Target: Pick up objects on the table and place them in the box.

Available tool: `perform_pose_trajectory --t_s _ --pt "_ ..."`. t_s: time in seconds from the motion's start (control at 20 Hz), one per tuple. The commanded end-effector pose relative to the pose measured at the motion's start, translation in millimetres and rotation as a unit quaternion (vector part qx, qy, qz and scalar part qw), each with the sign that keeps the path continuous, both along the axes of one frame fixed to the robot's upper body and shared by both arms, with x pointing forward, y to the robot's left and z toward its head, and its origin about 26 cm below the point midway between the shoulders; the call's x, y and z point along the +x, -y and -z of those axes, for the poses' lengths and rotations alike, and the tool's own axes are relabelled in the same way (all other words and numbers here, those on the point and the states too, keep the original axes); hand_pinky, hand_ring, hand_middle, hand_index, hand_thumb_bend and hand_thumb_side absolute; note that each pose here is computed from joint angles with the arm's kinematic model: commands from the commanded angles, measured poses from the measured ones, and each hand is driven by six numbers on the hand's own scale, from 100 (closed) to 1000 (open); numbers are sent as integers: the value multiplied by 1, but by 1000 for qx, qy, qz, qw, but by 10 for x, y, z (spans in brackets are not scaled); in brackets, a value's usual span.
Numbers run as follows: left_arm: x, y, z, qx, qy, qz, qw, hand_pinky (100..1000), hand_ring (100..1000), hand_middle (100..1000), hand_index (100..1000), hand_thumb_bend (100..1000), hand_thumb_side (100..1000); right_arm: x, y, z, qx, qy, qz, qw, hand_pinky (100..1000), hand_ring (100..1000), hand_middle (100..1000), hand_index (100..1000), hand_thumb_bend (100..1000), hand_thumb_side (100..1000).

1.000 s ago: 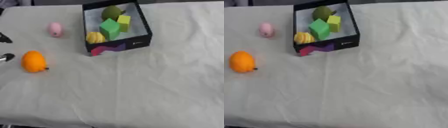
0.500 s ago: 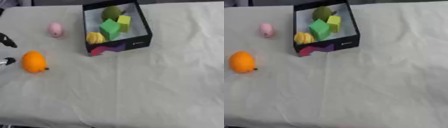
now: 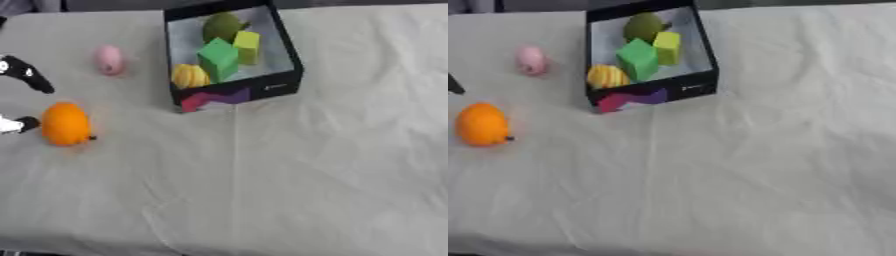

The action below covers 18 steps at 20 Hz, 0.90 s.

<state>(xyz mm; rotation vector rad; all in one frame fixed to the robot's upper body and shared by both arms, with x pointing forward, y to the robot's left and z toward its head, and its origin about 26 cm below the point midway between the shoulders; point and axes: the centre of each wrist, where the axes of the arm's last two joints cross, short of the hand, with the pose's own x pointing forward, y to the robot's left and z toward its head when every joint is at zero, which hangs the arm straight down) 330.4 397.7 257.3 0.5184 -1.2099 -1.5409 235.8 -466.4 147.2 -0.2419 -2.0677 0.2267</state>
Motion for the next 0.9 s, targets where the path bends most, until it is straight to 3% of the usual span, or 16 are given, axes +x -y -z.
perform_pose_trajectory --t_s 0.05,0.35,0.55,0.7,0.9 --pt "-34 55 -211 26 22 5 999 1000 857 766 823 361 179 1 19 -79 -15 2 -1 1000 873 755 698 864 100 601" --pt "46 172 -208 61 33 9 998 1000 875 786 834 507 211 11 12 -70 -15 -1 -4 1000 875 755 697 864 100 604" --pt "133 120 -184 85 57 -25 994 982 880 793 844 639 264 7 14 -54 -16 -4 -4 1000 877 755 698 865 100 607" --pt "235 69 -54 129 78 -49 987 978 880 793 847 647 268 5 13 -44 -16 -6 -4 1000 877 755 698 865 100 608" --pt "338 -35 115 144 63 -63 986 969 878 792 848 653 275 7 10 -37 -15 -7 -4 1000 879 755 699 866 100 609"
